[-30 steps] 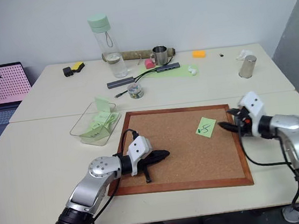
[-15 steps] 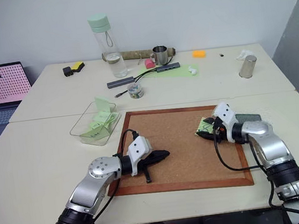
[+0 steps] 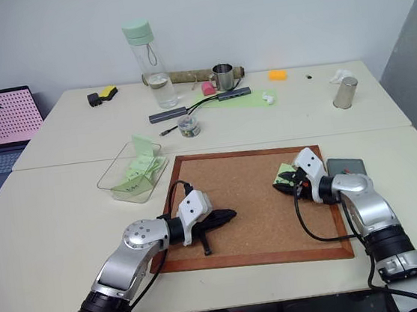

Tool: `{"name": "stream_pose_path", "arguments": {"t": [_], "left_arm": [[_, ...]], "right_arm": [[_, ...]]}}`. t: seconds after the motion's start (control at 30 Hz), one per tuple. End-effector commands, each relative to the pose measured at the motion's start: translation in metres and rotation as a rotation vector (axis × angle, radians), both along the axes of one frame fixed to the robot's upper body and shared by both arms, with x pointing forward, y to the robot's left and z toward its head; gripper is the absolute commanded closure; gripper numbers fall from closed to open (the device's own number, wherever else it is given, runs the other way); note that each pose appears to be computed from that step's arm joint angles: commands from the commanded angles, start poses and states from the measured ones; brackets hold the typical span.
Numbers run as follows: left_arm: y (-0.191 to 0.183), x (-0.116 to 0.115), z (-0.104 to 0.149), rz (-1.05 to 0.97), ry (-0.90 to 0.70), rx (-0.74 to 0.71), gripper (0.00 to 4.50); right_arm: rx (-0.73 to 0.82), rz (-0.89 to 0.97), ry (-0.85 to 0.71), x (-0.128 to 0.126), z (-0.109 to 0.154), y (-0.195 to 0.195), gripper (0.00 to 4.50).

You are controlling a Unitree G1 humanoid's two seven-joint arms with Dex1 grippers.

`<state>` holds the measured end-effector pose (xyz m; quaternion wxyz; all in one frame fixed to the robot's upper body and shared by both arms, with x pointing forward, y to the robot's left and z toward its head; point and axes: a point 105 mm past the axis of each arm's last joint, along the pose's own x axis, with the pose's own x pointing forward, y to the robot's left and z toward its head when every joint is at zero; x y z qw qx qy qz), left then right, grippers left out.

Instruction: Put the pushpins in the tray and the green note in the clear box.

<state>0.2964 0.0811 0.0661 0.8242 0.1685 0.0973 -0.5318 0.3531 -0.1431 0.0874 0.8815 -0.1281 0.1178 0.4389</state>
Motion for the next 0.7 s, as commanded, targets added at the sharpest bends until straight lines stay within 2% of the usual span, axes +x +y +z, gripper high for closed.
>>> {"name": "stream_pose_path", "arguments": {"t": [0.03, 0.17, 0.3, 0.47, 0.6, 0.7], "left_arm": [[0.013, -0.007, -0.028, 0.032, 0.099, 0.074, 4.5], [0.013, -0.007, -0.028, 0.036, 0.099, 0.074, 4.5], [0.014, -0.007, -0.029, 0.039, 0.101, 0.074, 4.5], [0.014, -0.005, -0.031, 0.056, 0.102, 0.078, 4.5], [0.014, 0.002, -0.028, 0.099, 0.09, 0.046, 4.5], [0.013, 0.011, -0.015, 0.135, 0.071, -0.008, 4.5]], "right_arm": [[0.031, 0.005, -0.043, 0.004, 0.014, 0.003, 3.7], [0.038, 0.005, -0.04, 0.003, 0.014, 0.003, 4.45], [0.045, 0.013, -0.047, 0.001, 0.017, 0.004, 4.45], [0.073, 0.036, -0.116, -0.002, 0.042, 0.008, 4.45], [0.032, 0.096, -0.176, -0.015, 0.056, 0.013, 4.45], [-0.034, 0.139, -0.231, -0.022, 0.062, 0.017, 4.45]]}}
